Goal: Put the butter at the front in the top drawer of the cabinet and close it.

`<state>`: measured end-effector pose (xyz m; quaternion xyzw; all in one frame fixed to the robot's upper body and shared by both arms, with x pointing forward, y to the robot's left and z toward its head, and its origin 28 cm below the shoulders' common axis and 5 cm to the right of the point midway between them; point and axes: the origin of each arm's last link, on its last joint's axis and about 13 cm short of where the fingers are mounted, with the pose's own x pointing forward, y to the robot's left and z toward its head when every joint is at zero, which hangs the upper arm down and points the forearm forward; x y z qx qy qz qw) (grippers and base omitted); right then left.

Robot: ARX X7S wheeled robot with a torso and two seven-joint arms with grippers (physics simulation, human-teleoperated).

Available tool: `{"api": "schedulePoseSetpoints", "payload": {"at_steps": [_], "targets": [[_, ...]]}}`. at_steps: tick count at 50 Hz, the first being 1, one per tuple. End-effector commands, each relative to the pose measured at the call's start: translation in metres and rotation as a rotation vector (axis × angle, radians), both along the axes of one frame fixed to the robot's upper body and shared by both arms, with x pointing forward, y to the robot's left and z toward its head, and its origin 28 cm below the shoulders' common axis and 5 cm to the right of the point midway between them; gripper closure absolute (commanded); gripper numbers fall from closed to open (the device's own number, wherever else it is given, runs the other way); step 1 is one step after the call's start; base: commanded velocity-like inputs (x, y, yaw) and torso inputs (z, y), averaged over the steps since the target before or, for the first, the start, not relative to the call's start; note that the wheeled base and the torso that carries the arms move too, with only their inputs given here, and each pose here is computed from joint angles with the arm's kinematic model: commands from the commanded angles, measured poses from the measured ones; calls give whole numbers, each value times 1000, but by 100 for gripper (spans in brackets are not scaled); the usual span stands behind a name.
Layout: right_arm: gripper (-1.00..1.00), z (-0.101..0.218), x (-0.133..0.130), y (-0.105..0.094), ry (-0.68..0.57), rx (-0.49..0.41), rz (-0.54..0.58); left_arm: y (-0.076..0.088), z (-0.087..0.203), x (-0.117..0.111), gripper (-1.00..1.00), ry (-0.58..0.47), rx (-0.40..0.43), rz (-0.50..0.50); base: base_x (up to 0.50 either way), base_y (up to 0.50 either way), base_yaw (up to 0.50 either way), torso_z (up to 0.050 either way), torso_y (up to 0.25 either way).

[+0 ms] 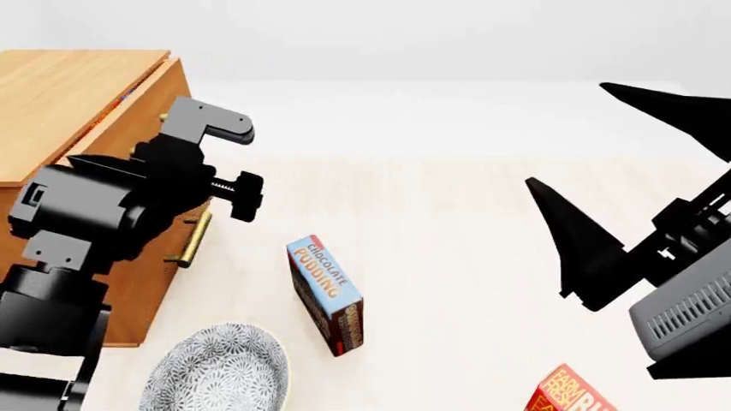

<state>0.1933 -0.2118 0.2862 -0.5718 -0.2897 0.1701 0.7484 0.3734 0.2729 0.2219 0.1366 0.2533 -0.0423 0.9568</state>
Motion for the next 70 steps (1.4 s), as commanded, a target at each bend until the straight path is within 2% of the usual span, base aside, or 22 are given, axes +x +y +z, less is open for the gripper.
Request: {"api": "schedulePoseSetpoints", "payload": {"at_steps": [1, 19, 33, 45, 53, 61, 70], "targets": [[-100, 2, -3, -2, -1, -2, 2, 19, 5, -2, -100, -26, 19, 80, 0, 0, 0, 0, 0], [-100, 2, 2, 3, -1, -4, 3, 40, 5, -9, -100, -26, 23, 145, 0, 0, 0, 0, 0], [-100, 0, 2, 2, -1, -1, 2, 49, 5, -19, -100, -29, 28, 158, 0, 0, 0, 0, 0], [-100, -5, 1, 4, 13, 45, -17, 34, 10, -57, -100, -92, -47, -8, 0, 0, 0, 0, 0], [-100, -13, 4, 10, 53, 138, -42, 26, 14, -89, -100, -148, -69, -121, 0, 0, 0, 0, 0], [-100, -18, 6, 15, 137, 255, -67, 22, 12, -118, -100, -200, -66, -194, 0, 0, 0, 0, 0], [-100, -27, 3, 17, 300, 376, -92, 22, 6, -151, -100, -269, -59, -277, 0, 0, 0, 0, 0]]}}
